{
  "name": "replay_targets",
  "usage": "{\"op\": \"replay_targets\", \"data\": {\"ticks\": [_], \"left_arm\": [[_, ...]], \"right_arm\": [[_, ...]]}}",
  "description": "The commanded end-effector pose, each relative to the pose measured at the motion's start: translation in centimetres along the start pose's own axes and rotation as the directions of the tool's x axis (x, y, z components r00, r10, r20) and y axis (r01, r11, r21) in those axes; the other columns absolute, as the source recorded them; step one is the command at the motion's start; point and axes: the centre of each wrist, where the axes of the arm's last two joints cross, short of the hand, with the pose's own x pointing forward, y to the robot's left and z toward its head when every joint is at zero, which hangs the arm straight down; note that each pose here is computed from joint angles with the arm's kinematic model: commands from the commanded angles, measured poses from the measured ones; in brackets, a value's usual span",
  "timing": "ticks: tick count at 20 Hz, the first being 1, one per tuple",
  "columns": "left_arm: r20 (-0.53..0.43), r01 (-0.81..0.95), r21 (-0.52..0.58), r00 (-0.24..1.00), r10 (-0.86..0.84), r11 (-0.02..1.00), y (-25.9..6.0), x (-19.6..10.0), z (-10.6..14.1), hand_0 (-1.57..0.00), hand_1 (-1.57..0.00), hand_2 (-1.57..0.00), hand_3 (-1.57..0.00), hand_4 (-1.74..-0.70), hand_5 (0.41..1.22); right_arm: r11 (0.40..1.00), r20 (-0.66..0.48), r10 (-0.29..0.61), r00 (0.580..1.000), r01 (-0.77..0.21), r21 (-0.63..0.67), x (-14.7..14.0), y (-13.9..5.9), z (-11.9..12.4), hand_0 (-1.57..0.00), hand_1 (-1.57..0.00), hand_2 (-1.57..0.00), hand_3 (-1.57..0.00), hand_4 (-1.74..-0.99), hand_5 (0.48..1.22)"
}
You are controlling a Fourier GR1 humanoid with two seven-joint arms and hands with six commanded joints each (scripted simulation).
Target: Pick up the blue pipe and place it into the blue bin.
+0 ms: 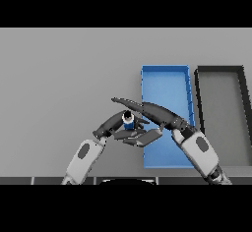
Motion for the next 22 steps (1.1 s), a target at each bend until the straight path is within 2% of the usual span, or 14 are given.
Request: {"op": "replay_targets", "data": {"ticks": [1,3,5,6,7,10,13,15,17,19,22], "left_arm": [[-0.002,0.005,0.009,1.000,-0.005,1.000,0.3,0.1,0.3,-1.57,-1.57,-1.57,-1.57,-1.47,1.221],[-0.005,0.021,0.007,1.000,-0.021,1.000,-0.1,0.1,0.1,-1.57,-1.57,-1.57,-1.57,-1.47,1.221],[-0.026,0.029,0.008,0.999,-0.029,1.000,-0.2,0.1,0.0,-1.57,-1.57,-1.57,-1.57,-1.47,1.221],[-0.038,0.031,0.007,0.999,-0.031,0.999,-0.1,0.0,-0.1,-1.57,-1.57,-1.57,-1.57,-1.46,1.221],[-0.018,0.021,0.008,1.000,-0.021,1.000,0.1,0.0,0.2,-1.57,-1.57,-1.57,-1.57,-1.52,1.221],[-0.051,0.030,0.002,0.998,-0.030,1.000,-0.3,0.5,0.0,-1.57,-1.57,-1.57,-1.57,-1.62,1.221],[-0.028,-0.019,0.016,0.999,0.020,1.000,0.0,0.1,0.2,-1.57,-1.57,-1.57,-1.52,-1.68,1.221],[0.016,-0.049,0.005,0.999,0.049,0.999,-0.3,0.1,0.1,-1.57,-1.57,-1.57,-1.50,-1.70,1.221],[0.020,-0.059,-0.001,0.998,0.059,0.998,-0.1,0.3,-0.2,-1.57,-1.57,-1.57,-1.46,-1.71,1.221],[0.007,-0.049,0.009,0.999,0.049,0.999,0.0,0.3,-0.1,-1.57,-1.57,-1.57,-1.44,-1.72,1.221],[0.002,-0.036,0.011,0.999,0.036,0.999,0.1,0.8,-0.3,-1.57,-1.57,-1.57,-1.43,-1.73,1.221]], "right_arm": [[1.000,-0.023,0.006,1.000,-0.005,0.010,0.0,-0.3,-0.5,-0.02,-0.03,-0.08,0.00,-1.196,0.526],[0.999,-0.022,0.017,1.000,-0.016,0.032,0.0,-0.5,-1.3,-0.03,-0.04,-0.09,0.00,-1.184,0.516],[0.998,-0.036,0.019,0.999,-0.017,0.053,-0.3,-0.7,-2.0,-0.07,-0.11,-0.17,-0.04,-1.204,0.497],[0.997,-0.041,0.024,0.999,-0.021,0.072,-0.5,-0.5,-2.5,-0.17,-0.22,-0.26,-0.13,-1.233,0.487],[0.996,-0.039,0.029,0.999,-0.025,0.089,-0.6,-0.3,-2.9,-0.32,-0.36,-0.38,-0.24,-1.278,0.485],[0.995,-0.003,0.013,1.000,-0.013,0.098,-0.5,0.2,-3.8,-0.88,-0.88,-0.91,-0.76,-1.467,0.518],[0.995,-0.006,-0.031,1.000,0.031,0.099,-0.5,0.1,-4.1,-1.22,-1.22,-1.23,-1.02,-1.581,0.650],[0.992,0.030,-0.065,0.997,0.061,0.114,-0.6,0.8,-4.0,-1.34,-1.34,-1.35,-1.19,-1.628,0.856],[0.994,0.047,-0.044,0.998,0.039,0.105,-0.5,0.9,-4.1,-1.43,-1.43,-1.43,-1.30,-1.665,0.987],[0.994,0.060,-0.029,0.998,0.022,0.110,-0.6,1.1,-4.4,-1.48,-1.48,-1.48,-1.40,-1.692,1.071],[0.994,0.098,-0.048,0.994,0.038,0.104,-0.6,1.5,-4.3,-1.52,-1.52,-1.53,-1.48,-1.716,1.144]]}}
